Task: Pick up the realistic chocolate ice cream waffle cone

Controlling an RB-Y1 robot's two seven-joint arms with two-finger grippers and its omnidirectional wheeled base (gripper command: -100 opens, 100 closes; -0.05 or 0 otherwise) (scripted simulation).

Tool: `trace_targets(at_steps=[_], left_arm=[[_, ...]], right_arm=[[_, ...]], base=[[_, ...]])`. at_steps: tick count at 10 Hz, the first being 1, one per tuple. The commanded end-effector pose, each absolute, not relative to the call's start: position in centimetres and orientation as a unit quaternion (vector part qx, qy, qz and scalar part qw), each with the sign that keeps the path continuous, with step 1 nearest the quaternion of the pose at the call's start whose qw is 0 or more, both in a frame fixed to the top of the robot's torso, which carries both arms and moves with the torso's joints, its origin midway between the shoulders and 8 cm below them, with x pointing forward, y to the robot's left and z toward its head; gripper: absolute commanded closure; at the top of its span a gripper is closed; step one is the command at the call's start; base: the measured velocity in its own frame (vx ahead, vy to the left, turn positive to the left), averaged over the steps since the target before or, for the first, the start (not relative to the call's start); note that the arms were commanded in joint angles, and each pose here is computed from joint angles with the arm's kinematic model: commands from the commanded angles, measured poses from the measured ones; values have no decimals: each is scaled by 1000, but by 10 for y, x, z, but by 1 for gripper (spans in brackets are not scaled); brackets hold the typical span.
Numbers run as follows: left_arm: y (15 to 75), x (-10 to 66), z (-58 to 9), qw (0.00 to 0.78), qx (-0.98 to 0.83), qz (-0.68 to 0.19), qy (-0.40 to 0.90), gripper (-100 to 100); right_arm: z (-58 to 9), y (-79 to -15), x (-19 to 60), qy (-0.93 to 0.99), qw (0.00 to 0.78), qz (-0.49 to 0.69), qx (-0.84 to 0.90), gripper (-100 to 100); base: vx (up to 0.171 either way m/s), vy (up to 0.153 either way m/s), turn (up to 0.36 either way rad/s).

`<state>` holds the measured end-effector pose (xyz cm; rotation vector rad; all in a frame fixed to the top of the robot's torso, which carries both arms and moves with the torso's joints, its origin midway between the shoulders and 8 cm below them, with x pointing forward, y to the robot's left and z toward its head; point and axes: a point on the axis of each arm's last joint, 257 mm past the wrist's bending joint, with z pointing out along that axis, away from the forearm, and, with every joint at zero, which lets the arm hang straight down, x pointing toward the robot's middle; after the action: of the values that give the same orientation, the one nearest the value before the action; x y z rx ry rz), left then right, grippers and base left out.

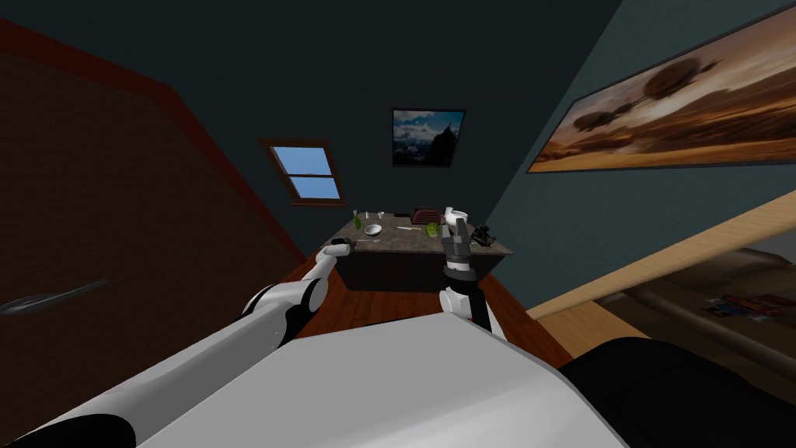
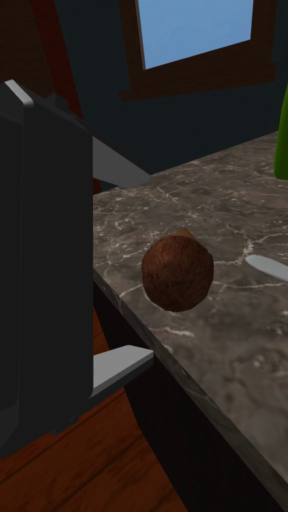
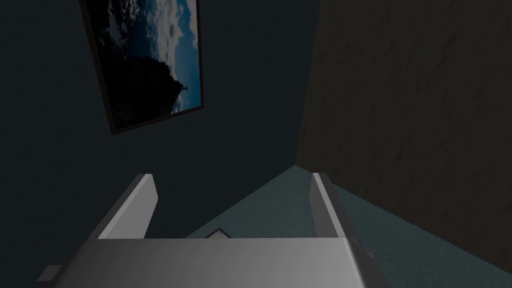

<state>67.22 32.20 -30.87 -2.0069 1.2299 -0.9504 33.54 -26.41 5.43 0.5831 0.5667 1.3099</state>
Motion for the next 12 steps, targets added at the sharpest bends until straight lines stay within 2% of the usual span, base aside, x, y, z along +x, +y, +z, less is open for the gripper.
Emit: trace_targets(at_steps=[1, 6, 7, 11, 12], left_arm=[[322, 671, -312, 296, -753, -358, 466, -100], [322, 668, -316, 295, -752, -360, 468, -100], [322, 668, -316, 295, -751, -359, 468, 100], [322, 668, -315, 295, -751, -360, 468, 100], [322, 668, -315, 295, -751, -360, 468, 0]], right_arm=[[54, -264, 335, 256, 717, 592, 264, 0], [54, -264, 335, 256, 717, 592, 264, 0], [54, -264, 335, 256, 717, 592, 264, 0], [54, -264, 335, 256, 717, 592, 264, 0], [54, -264, 335, 256, 717, 592, 264, 0]], base=[[53, -20, 33], [38, -13, 20], [0, 0, 0], [0, 0, 0], [0, 0, 0]])
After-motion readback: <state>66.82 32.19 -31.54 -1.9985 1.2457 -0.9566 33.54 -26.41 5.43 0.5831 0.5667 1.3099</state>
